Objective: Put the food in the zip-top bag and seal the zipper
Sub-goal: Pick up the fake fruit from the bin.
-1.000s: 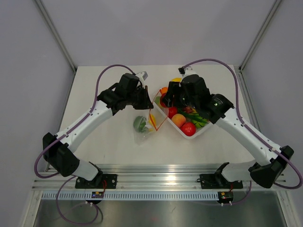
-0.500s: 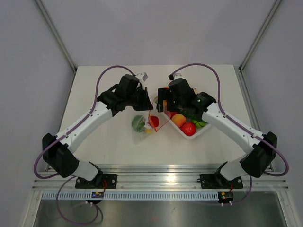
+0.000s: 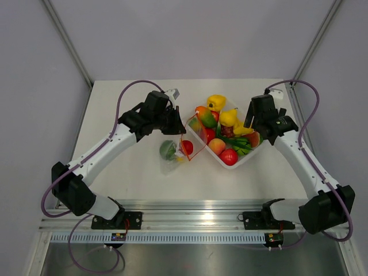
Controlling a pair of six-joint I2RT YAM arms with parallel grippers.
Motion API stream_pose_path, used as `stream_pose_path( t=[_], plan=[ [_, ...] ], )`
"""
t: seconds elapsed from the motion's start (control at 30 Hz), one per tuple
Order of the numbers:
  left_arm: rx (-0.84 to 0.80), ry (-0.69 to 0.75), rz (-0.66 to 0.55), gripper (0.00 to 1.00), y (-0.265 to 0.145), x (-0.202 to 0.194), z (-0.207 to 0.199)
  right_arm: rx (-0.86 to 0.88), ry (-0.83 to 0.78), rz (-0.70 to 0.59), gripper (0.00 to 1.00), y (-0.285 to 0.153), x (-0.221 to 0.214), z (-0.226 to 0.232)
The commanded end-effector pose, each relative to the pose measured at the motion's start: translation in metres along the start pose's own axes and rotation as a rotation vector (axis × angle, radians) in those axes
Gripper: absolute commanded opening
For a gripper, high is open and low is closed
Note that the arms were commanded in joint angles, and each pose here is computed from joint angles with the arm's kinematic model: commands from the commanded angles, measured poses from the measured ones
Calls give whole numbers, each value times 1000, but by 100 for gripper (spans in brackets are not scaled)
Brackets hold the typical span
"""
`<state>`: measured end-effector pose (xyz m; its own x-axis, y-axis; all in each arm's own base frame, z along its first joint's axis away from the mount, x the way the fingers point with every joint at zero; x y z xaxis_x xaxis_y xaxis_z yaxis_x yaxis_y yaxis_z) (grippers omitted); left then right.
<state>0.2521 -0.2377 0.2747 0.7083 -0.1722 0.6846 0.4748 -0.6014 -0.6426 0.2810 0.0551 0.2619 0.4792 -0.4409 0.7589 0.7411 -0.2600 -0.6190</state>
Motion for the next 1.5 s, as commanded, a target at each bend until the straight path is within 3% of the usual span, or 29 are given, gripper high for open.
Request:
stream_pose_path(
  t=[0.0,0.3,0.57,0.7,0.9,1.1,1.47],
  plan=[
    [-58,13,-61,0,-5,12,-10,-114,-54,-13,85,24,-2,-19],
    [-42,23,-62,0,-10,12,-10,-112,-90,72,68,56,-20,-30],
    [-54,23,-61,0,-8,13,-11,-89,-94,129,72,72,-28,-26],
    [-50,24,-62,0,-9,13,-11,-74,-90,136,69,75,-30,-23],
    [-49,25,-61,0,-9,13,-11,-59,-82,128,54,62,-22,-23],
    [-51,20,-66,0,-8,14,-11,-50,-83,125,33,55,-20,-25],
    [-41,22,-66,0,-10,14,-11,41,-66,144,11,28,-6,-17]
  ],
)
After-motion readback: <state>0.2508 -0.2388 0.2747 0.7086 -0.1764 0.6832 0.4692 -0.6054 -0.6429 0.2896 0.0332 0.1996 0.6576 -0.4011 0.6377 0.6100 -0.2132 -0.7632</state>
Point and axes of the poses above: each gripper's point midway between its finger pads, its own y axis out along the fingers, its own z axis along the line the jaws close on, x = y × z, the point moved 7 cm from there along -y, back along the fingers, and after that the axes turned 15 degrees about y, right-handed, at the moved point
